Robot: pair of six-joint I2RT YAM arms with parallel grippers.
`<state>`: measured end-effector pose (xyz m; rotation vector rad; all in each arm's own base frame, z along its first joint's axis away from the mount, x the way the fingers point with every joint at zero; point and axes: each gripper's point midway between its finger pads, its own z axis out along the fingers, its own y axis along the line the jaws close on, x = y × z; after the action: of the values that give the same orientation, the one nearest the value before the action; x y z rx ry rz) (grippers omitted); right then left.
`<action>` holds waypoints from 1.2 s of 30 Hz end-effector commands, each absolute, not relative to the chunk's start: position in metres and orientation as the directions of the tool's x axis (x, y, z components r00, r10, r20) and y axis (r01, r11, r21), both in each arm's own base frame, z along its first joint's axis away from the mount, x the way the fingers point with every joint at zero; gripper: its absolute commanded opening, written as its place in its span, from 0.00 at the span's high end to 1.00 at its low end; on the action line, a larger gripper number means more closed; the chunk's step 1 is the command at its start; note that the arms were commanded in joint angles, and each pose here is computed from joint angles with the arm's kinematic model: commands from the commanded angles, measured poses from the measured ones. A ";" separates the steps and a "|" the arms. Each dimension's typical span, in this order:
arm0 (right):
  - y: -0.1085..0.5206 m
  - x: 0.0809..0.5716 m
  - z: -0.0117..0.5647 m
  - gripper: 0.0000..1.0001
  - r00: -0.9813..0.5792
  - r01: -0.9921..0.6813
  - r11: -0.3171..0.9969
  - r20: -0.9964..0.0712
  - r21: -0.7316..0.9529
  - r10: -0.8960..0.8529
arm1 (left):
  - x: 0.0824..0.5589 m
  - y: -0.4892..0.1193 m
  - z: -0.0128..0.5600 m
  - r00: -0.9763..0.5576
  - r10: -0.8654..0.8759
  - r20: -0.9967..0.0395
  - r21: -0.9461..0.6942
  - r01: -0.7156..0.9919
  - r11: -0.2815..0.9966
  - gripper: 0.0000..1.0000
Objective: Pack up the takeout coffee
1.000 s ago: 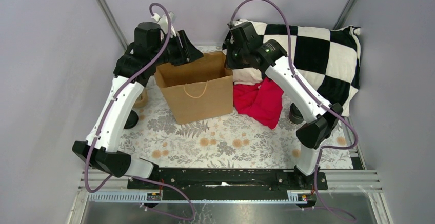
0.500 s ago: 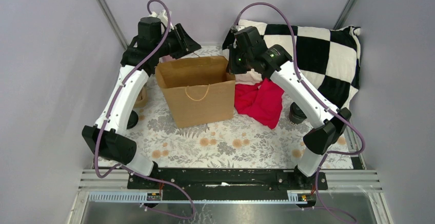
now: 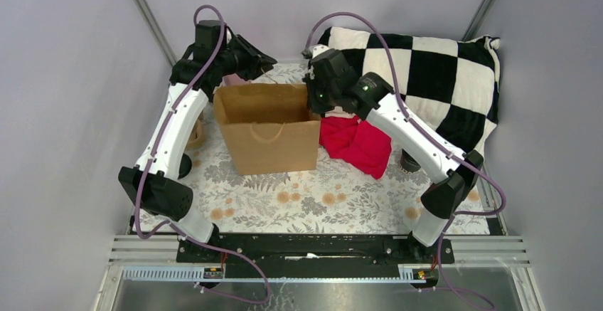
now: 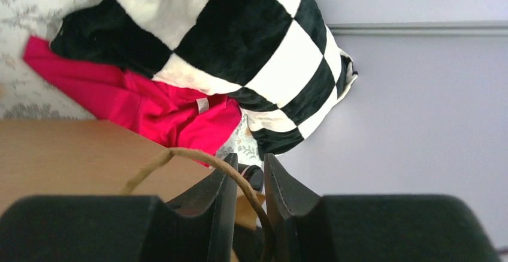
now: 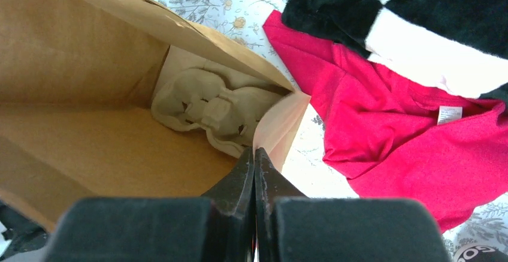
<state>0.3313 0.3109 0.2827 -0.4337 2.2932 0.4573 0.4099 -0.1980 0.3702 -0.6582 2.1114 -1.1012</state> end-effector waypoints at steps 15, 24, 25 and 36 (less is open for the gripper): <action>0.315 0.321 0.317 1.00 -0.535 -0.471 0.864 -0.837 0.179 -0.118 | 0.425 -0.163 0.349 -0.561 -0.720 -0.408 -0.730 -0.273 0.626 0.66; 0.314 0.320 0.324 1.00 -0.520 -0.474 0.861 -0.848 0.182 -0.107 | 0.420 -0.161 0.336 -0.572 -0.672 -0.471 -0.684 -0.245 0.688 0.78; 0.314 0.319 0.323 1.00 -0.519 -0.477 0.860 -0.847 0.180 -0.110 | 0.420 -0.162 0.331 -0.580 -0.662 -0.475 -0.676 -0.241 0.696 0.81; 0.318 0.316 0.313 1.00 -0.532 -0.485 0.857 -0.836 0.173 -0.132 | 0.423 -0.161 0.301 -0.597 -0.512 -0.618 -0.477 -0.233 0.848 0.84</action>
<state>0.3172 0.3152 0.2936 -0.4650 2.1751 0.4541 0.4176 -0.1653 0.3004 -0.6120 2.2345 -0.5593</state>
